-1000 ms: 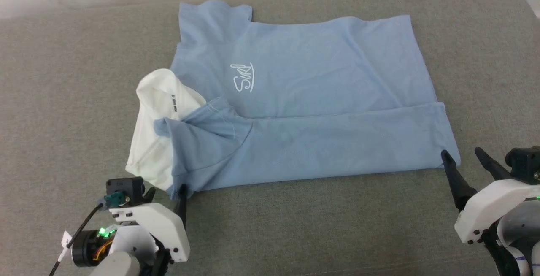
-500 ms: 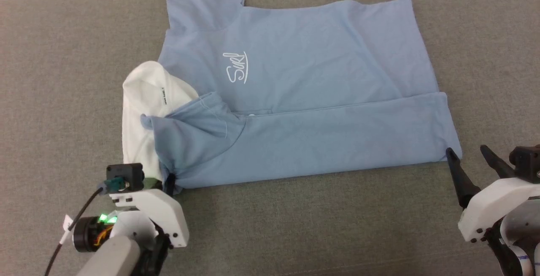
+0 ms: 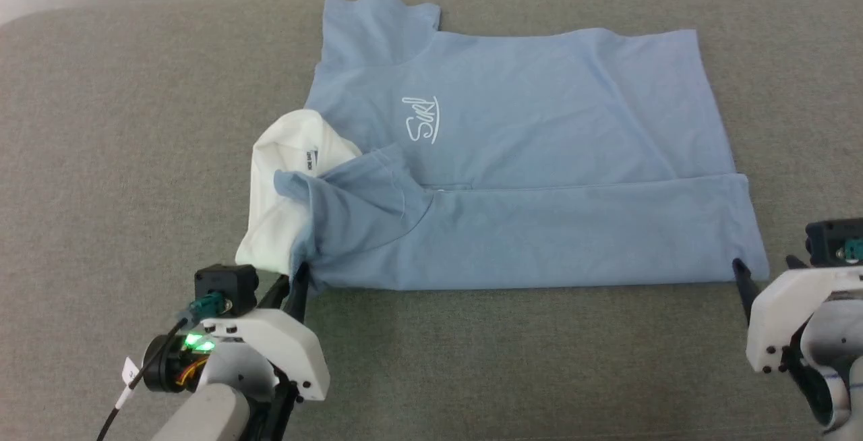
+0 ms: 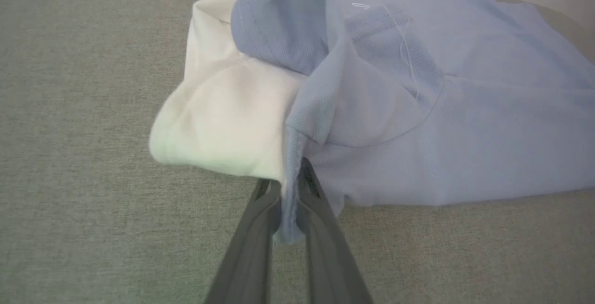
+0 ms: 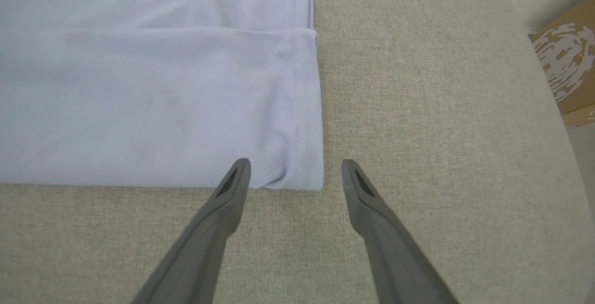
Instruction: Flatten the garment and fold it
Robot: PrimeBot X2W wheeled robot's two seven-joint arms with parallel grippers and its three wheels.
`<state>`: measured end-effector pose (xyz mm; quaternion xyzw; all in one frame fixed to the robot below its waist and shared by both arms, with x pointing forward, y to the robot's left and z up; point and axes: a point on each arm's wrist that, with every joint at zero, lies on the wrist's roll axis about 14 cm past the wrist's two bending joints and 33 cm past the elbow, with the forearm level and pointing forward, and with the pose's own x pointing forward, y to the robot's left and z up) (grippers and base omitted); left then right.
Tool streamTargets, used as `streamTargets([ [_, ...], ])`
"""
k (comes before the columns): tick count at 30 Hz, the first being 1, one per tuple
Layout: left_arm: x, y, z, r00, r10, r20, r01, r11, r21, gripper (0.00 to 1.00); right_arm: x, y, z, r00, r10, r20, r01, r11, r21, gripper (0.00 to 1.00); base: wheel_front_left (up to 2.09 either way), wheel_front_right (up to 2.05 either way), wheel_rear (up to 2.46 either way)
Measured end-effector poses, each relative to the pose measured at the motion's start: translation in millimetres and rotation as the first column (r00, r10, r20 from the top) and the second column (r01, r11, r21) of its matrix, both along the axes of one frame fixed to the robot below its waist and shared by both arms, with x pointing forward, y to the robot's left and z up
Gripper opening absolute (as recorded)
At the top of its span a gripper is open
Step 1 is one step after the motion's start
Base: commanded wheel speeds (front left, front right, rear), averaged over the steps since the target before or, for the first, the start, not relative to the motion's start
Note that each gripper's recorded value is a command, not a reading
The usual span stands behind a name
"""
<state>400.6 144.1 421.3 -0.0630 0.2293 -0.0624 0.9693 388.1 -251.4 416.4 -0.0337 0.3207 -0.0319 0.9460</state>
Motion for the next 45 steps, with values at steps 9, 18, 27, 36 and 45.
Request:
streamTargets([
  [9, 2, -2, 2, 1.000, -0.009, 0.013, 0.009, 1.000, 0.003, 0.00, 16, -7, -44, 0.987, -0.022, -0.162, 0.018, 1.000, -0.026, 1.00, 0.00, 0.00, 0.00],
  [18, 1, 10, -2, 1.000, 0.023, -0.001, -0.023, 1.000, 0.022, 0.00, 26, 6, -56, 0.983, 0.000, -0.184, 0.002, 1.000, 0.011, 0.00, 0.00, 0.00, 0.00],
  [27, -19, 29, 12, 0.999, 0.049, -0.006, -0.049, 0.998, 0.027, 0.00, 4, 5, -32, 0.993, 0.002, -0.116, 0.002, 1.000, 0.031, 0.00, 0.00, 0.00, 0.00],
  [36, -80, 27, -5, 0.991, 0.038, -0.131, -0.039, 0.999, 0.001, 0.00, -52, -5, -19, 0.985, -0.018, -0.171, 0.026, 0.999, 0.040, 0.00, 0.00, 0.00, 0.00],
  [45, -111, 15, -40, 0.969, 0.016, -0.248, -0.023, 0.999, -0.024, 1.00, -85, -12, -39, 0.966, -0.055, -0.253, 0.072, 0.996, 0.056, 0.78, 0.00, 0.00, 0.00],
])
